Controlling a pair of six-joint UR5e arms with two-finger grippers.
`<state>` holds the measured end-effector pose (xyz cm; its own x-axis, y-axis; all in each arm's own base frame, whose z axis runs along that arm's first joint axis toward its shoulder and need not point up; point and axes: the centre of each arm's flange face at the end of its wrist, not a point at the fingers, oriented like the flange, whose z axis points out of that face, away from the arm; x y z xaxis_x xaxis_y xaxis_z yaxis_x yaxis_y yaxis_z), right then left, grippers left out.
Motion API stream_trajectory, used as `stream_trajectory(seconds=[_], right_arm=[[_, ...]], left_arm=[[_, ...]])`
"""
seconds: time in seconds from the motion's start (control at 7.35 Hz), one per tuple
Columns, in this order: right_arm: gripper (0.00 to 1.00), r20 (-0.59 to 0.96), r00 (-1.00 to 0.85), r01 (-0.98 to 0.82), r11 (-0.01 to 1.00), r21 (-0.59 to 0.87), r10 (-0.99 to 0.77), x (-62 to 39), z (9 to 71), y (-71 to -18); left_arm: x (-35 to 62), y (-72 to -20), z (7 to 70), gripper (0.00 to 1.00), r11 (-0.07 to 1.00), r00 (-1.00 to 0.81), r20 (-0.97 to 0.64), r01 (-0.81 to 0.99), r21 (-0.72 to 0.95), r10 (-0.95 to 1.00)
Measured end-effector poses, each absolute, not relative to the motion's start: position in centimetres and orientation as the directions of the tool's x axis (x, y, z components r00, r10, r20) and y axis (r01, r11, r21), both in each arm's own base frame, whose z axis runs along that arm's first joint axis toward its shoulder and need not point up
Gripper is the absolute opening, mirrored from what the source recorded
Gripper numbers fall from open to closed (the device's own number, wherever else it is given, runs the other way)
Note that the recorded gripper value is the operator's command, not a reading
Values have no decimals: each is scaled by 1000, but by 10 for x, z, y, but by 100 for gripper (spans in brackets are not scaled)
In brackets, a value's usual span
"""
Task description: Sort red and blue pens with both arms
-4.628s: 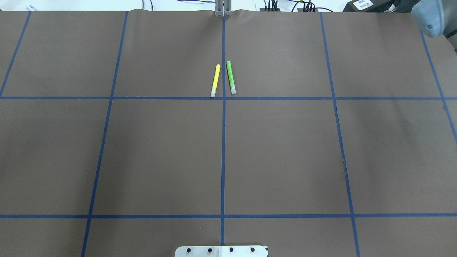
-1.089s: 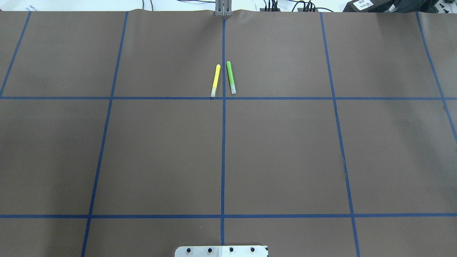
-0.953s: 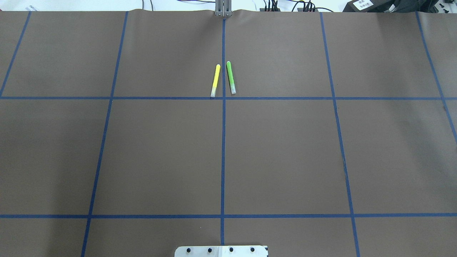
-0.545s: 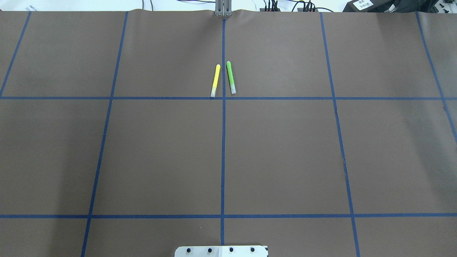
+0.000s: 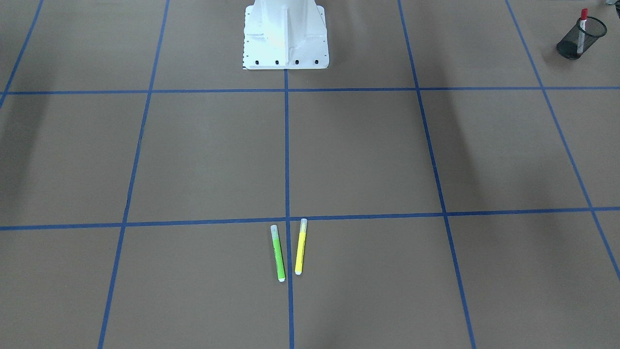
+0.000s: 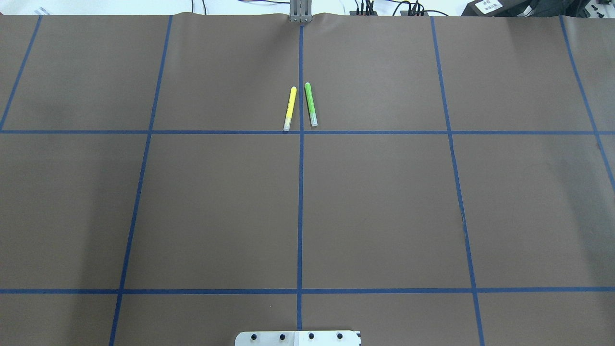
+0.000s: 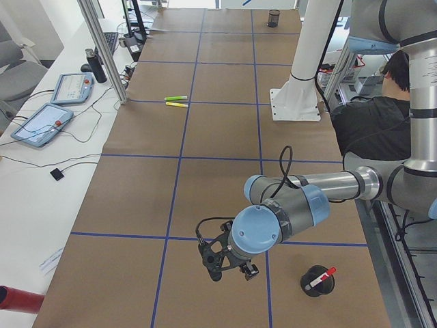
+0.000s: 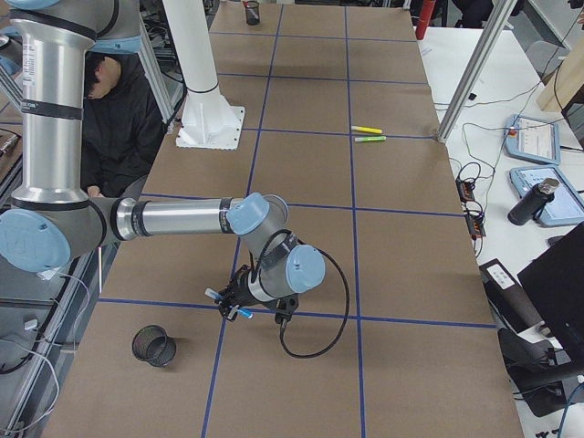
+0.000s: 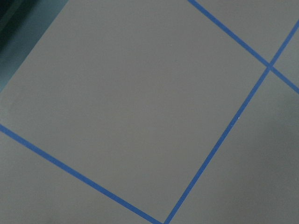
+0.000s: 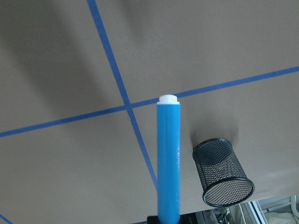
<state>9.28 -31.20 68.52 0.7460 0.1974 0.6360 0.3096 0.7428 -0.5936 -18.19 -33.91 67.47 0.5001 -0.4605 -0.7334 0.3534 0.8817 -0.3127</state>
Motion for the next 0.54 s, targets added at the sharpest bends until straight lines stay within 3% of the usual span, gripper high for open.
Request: stream_trajectory(seconds=[0.54], right_arm=[[0,678,717,428,663,-614,165,101,713,-235]], left_arm=[[-165,-367,658,100,900,523,-744,357,-252,-415]])
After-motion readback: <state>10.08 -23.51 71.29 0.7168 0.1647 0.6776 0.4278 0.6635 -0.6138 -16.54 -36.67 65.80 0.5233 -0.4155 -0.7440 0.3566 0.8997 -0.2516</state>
